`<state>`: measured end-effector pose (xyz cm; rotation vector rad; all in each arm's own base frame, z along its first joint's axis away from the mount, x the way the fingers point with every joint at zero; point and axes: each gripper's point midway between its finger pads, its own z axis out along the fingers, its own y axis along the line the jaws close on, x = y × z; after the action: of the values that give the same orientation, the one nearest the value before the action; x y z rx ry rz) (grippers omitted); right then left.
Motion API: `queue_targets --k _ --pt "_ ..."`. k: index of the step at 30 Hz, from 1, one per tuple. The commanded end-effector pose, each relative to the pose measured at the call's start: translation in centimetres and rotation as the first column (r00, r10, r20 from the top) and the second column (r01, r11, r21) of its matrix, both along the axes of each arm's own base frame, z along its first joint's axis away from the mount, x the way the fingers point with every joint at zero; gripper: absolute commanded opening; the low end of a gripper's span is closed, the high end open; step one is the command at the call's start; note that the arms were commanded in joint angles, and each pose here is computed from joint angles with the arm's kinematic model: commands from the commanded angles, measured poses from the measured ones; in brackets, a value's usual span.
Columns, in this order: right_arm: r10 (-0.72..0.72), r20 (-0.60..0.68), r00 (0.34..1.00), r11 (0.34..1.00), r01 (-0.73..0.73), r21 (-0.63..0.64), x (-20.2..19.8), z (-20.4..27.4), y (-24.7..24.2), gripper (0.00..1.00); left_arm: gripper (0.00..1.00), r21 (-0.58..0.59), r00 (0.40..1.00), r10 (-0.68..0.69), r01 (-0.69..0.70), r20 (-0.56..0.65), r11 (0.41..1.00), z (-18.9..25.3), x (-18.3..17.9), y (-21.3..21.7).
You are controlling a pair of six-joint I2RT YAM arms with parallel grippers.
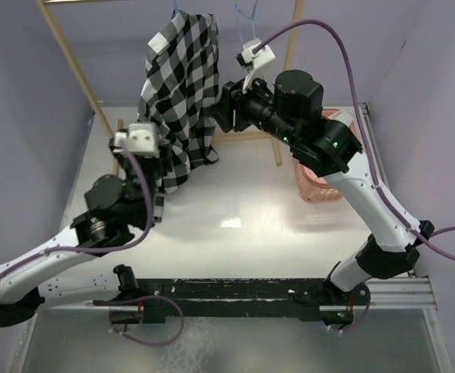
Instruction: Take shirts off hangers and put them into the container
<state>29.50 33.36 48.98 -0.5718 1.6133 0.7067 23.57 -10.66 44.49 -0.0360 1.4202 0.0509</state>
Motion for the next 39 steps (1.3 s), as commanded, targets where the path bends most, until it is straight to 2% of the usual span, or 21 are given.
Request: queue_targets --k 1,5,9,13,16,21,22,25,28,34,39 --pt "-0.156 0.085 0.984 0.988 0.154 0.03 -0.2 3.0 -4.6 0.49 0.63 -0.002 0.995 -0.096 0.096 0.024 0.995 3.1 2.0 -3.5" --pt "-0.255 0.099 0.962 0.967 0.254 0.014 -0.6 2.8 -7.9 0.49 0.63 -0.01 0.982 -0.19 0.19 -0.01 0.982 5.4 5.1 -6.2" --pt "-0.279 0.109 0.954 0.96 0.28 0.006 -1.1 2.3 -9.3 0.49 0.65 0.027 0.986 -0.168 0.168 0.007 0.985 8.5 7.8 -6.3" --pt "-0.289 0.118 0.95 0.957 0.292 -0.003 -1.2 2.3 -9.8 0.49 0.64 -0.016 0.988 -0.143 0.145 0.062 0.989 12.4 8.7 -3.5" --pt "-0.269 0.119 0.956 0.963 0.271 -0.004 -1.3 2.4 -9.4 0.49 0.63 -0.024 0.994 -0.092 0.093 0.052 0.995 13.2 9.8 -0.5" --pt "-0.243 0.118 0.963 0.97 0.244 -0.001 -1.4 2.4 -8.7 0.49 0.55 -0.093 0.998 -0.063 0.059 -0.032 0.994 10.9 13.1 4.5" --pt "-0.237 0.118 0.964 0.971 0.238 -0.003 -1.5 2.4 -8.6 0.49 0.54 -0.129 0.994 -0.094 0.086 -0.055 0.988 10.2 13.6 4.9" --pt "-0.225 0.118 0.967 0.973 0.228 -0.015 -1.6 2.4 -8.6 0.49 0.56 -0.236 0.98 -0.118 0.078 -0.16 0.969 6.4 15.3 7.5" --pt "-0.196 0.121 0.973 0.98 0.198 -0.012 -1.9 2.6 -8.2 0.49 0.57 -0.289 0.961 -0.129 0.055 -0.244 0.956 1.2 16.4 8.9" --pt "-0.146 0.113 0.983 0.989 0.149 -0.01 -1.9 2.8 -6.8 0.5 0.59 -0.365 0.915 -0.232 0.103 -0.33 0.925 -7.1 16.5 7.1" --pt "-0.142 0.111 0.984 0.99 0.144 -0.008 -1.0 2.8 -5.7 0.53 0.59 -0.435 0.903 -0.355 0.227 -0.241 0.872 -8.9 15.1 4.8"
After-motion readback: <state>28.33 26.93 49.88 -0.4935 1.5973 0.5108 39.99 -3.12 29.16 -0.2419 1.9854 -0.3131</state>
